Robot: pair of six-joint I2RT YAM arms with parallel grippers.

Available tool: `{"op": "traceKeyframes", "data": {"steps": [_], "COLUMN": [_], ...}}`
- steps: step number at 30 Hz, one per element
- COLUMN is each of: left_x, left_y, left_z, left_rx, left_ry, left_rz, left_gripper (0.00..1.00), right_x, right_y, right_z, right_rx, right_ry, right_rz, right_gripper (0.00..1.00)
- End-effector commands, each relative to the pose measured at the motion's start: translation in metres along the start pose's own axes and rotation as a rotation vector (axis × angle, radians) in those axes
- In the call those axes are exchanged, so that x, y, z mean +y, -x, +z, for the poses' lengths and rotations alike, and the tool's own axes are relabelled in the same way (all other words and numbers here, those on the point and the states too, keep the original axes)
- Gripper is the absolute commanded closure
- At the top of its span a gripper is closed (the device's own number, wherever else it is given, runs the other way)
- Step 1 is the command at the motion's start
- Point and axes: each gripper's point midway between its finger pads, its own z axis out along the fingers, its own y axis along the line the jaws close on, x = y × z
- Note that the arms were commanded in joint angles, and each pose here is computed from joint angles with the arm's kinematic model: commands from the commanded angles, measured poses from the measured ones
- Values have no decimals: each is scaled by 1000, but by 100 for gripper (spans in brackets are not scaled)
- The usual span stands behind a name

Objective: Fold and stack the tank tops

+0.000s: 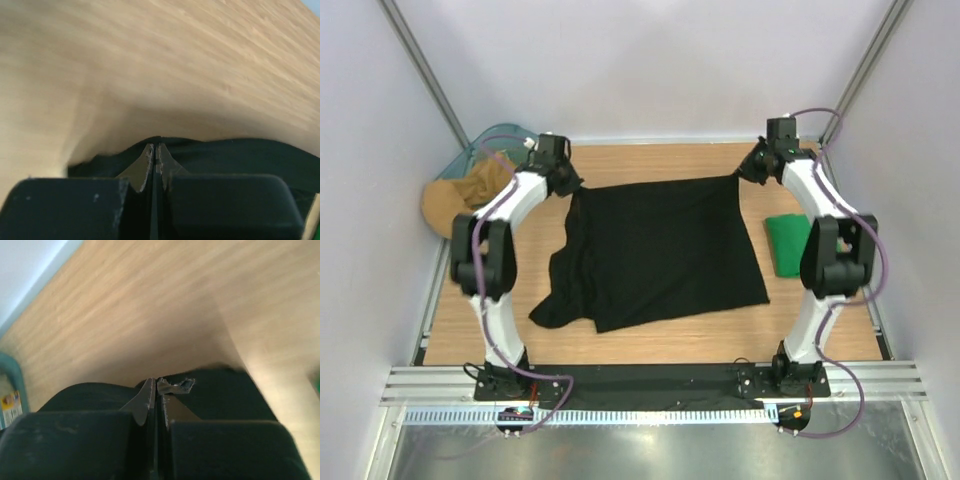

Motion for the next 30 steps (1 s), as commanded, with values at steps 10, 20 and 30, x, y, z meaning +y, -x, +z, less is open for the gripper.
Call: {"op": "traceKeyframes", "data": {"steps": [10,20,30], "left_x": [-27,-45,16], "left_y": [86,61,-86], "left_z": [142,8,-94], "left_rx": [-52,-149,-30], "left_ry": [-56,-61,-9], "left_rz": [-66,65,33], "left_gripper": [34,9,14], "right_x": [34,1,-98], "right_y": [94,27,-68], "right_z": [152,41,-80], "right_rx": [-185,-143,-143], "right_ry": [93,82,-151], "right_rz": [122,57,25], "right_gripper": [16,26,46]}}
